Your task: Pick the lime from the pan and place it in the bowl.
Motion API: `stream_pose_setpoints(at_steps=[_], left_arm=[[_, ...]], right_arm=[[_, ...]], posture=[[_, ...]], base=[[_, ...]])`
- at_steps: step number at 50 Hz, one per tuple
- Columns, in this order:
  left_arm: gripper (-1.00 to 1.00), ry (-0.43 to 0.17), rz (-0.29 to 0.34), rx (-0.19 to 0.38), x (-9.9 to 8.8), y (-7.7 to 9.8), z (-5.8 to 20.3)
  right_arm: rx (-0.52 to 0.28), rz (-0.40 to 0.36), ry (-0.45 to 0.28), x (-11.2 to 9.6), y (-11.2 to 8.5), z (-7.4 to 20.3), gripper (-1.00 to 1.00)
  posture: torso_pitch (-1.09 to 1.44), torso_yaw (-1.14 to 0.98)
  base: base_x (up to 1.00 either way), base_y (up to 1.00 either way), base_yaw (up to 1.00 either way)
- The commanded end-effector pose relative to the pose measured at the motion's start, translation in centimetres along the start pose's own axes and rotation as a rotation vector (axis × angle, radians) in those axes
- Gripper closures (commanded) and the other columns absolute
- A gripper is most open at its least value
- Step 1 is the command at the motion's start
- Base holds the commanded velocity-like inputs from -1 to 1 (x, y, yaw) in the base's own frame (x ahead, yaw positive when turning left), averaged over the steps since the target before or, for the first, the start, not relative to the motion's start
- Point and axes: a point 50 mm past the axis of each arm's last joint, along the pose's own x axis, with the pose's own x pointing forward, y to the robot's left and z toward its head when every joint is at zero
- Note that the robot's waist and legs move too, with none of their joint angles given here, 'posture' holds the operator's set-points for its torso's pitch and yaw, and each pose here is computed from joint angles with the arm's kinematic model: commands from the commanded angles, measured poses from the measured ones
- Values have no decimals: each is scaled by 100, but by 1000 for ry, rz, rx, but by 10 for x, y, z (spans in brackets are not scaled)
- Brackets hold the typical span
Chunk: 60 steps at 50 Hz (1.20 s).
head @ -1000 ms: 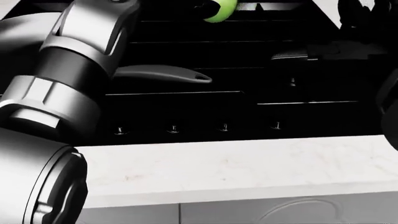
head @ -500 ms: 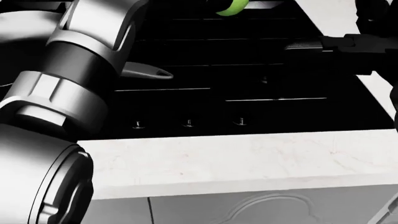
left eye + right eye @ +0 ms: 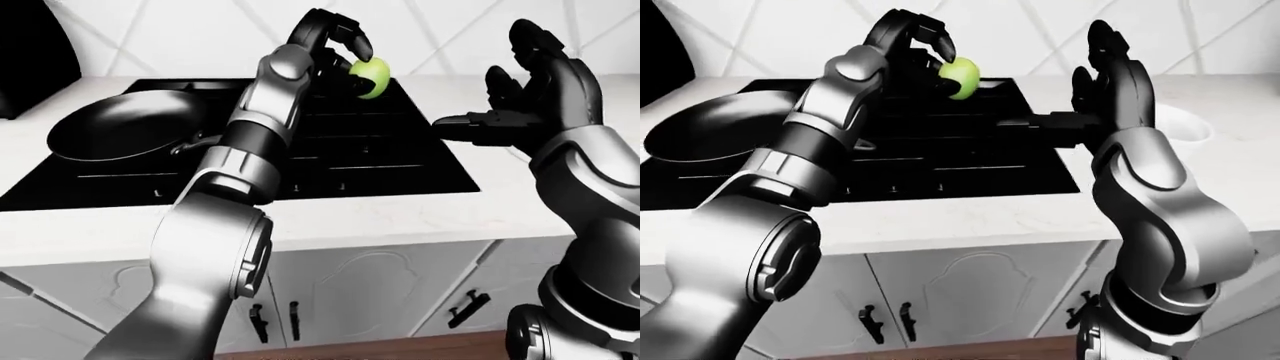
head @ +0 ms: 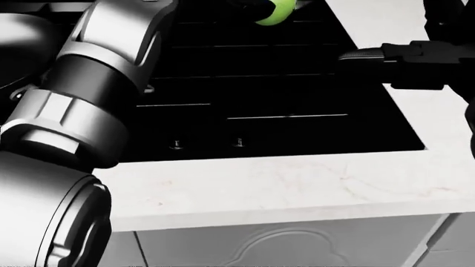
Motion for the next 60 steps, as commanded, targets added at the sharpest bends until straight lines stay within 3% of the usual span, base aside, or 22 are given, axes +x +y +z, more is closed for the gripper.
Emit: stream_pose_setpoints(at_steps=[1,60], left_arm=[[65,-112,42,13,-3,11,29],[65,-115,38,16,-3,11,32]], right_arm=[[4,6,-80,-3,1,15,-100],[8,15,-79,-2,1,14,-100]], posture=[[0,0],[0,0]], base=[[0,-11,0],[0,-10,0]])
